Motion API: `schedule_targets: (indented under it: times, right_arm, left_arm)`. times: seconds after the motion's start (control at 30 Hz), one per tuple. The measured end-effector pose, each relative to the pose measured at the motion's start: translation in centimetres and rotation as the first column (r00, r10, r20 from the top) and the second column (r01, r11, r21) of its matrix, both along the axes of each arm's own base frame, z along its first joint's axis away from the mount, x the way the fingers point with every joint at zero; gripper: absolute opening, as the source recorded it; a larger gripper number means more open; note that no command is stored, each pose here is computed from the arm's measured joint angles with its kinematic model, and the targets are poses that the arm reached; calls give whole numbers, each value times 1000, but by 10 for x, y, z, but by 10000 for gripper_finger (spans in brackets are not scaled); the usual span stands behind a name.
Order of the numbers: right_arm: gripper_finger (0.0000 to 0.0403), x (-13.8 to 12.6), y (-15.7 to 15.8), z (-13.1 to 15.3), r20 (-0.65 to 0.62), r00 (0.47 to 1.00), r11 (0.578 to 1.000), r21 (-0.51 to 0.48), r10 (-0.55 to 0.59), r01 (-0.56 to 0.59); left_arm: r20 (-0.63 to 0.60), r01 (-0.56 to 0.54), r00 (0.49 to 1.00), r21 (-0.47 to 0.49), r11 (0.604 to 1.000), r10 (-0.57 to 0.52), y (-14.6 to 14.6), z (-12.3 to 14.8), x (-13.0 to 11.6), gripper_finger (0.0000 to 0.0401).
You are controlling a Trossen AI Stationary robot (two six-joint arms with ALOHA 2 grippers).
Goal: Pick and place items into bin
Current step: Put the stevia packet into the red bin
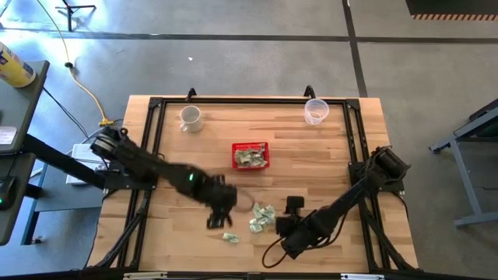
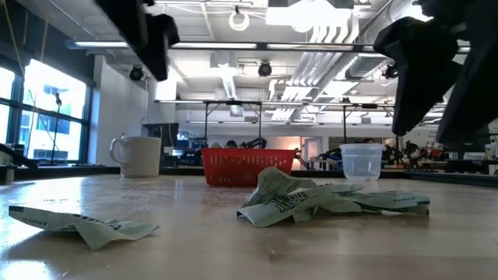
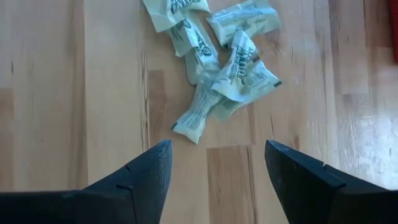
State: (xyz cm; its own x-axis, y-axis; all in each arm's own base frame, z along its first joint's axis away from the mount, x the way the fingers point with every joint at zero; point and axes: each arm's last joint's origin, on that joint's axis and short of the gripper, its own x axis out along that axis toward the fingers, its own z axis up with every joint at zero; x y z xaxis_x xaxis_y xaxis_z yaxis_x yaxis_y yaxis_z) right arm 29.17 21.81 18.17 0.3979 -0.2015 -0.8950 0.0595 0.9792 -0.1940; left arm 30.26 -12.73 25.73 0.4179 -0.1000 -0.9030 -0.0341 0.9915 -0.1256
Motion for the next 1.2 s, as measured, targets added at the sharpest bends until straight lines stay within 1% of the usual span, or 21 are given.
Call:
schedule_targets:
  times: [0.1, 0.17, 0.27, 0.33, 0.43, 0.5, 0.6, 0.7, 0.77, 0.83, 0.93, 1.03, 1.17, 1.2]
  right_arm:
    - [248, -2, -2, -1, -25, 1000, 1000, -18, -1, 1]
    - [248, -5, -3, -1, -55, 998, 1000, -19, -10, 9]
    - [248, -10, -2, -1, -101, 995, 1000, 8, -23, 24]
    - [248, -15, 3, 0, -123, 992, 1000, 22, -3, 6]
    - [248, -24, 13, 0, -123, 992, 999, 29, 35, -32]
    - [248, -30, 20, 1, -115, 992, 998, 16, 58, -56]
    - [248, -35, 25, 1, -79, 994, 997, -31, 75, -77]
    - [248, -37, 27, 2, -47, 997, 995, -66, 67, -71]
    - [248, -36, 25, 2, -33, 999, 997, -70, 38, -40]
    - [248, -32, 20, 2, -17, 1000, 997, -78, 1, -2]
    - [248, -24, 11, 3, 34, 997, 992, -104, -67, 71]
    - [248, -19, -3, 9, 82, 980, 974, -118, -183, 192]
    - [248, -22, -22, 36, 207, 934, 936, -143, -290, 323]
    - [248, -25, -28, 43, 229, 922, 923, -156, -312, 351]
  left_arm:
    - [42, 78, 996, 7, 997, -78, -29, -30, -6, 302]
    - [33, 112, 993, 3, 994, -112, -41, -49, -8, 304]
    - [7, 149, 989, 0, 989, -149, -55, -72, -8, 314]
    - [-7, 173, 985, -9, 985, -173, -65, -84, -7, 323]
    - [15, 200, 980, -20, 980, -200, -78, -86, -3, 334]
    - [42, 208, 978, -32, 978, -207, -85, -87, 2, 339]
    - [9, 205, 979, -1, 979, -205, -88, -96, 3, 341]
    - [11, 176, 984, 41, 984, -176, -88, -101, 5, 329]
    - [0, 164, 986, 46, 985, -164, -85, -107, 9, 311]
    - [-17, 160, 987, 49, 986, -160, -81, -112, 11, 284]
    - [-23, 181, 983, 24, 983, -180, -77, -114, 17, 228]
    - [-45, 180, 983, -13, 984, -181, -68, -114, 21, 156]
    - [-54, 183, 981, -47, 982, -186, -52, -111, 29, 41]
    - [-53, 189, 980, -52, 981, -191, -47, -110, 32, 25]
